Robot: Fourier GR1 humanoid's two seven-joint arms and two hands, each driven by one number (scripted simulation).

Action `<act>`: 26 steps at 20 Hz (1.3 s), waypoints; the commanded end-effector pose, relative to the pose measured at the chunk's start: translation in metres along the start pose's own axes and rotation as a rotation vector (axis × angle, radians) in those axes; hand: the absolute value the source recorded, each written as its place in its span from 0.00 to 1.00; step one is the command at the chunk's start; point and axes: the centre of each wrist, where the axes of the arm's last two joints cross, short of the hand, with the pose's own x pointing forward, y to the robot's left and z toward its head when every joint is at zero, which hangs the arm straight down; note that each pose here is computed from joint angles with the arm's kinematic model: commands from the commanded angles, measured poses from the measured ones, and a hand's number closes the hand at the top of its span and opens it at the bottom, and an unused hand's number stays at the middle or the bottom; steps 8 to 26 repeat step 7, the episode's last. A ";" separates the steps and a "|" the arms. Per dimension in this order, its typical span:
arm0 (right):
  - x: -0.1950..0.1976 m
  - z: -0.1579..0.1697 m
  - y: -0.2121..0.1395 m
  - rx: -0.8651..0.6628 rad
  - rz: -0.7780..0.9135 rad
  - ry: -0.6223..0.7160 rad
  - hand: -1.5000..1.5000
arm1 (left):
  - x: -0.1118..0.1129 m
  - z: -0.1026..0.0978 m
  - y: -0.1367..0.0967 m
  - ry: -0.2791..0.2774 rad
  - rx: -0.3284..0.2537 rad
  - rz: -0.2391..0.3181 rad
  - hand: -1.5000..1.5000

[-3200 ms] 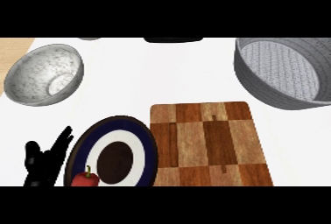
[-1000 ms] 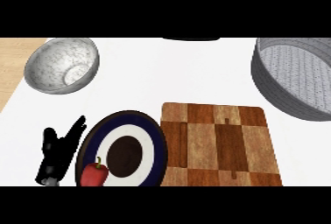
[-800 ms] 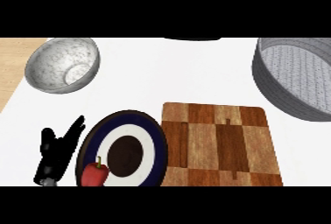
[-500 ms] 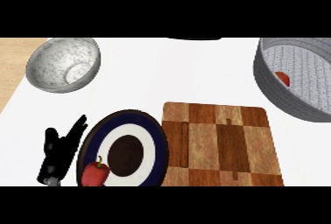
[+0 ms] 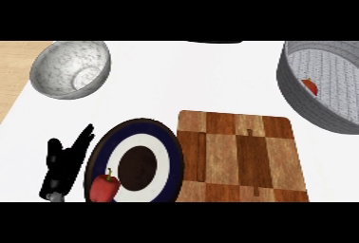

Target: Pick the pear from the cutting board and place it in the basket

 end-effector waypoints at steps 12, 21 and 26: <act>0.003 0.047 -0.060 -0.124 -0.065 0.103 0.00 | -0.009 -0.005 -0.013 0.061 -0.017 0.011 0.50; 0.003 0.047 -0.060 -0.124 -0.065 0.103 0.00 | -0.009 -0.005 -0.013 0.061 -0.017 0.011 0.50; 0.003 0.047 -0.060 -0.124 -0.065 0.103 0.00 | -0.009 -0.005 -0.013 0.061 -0.017 0.011 0.50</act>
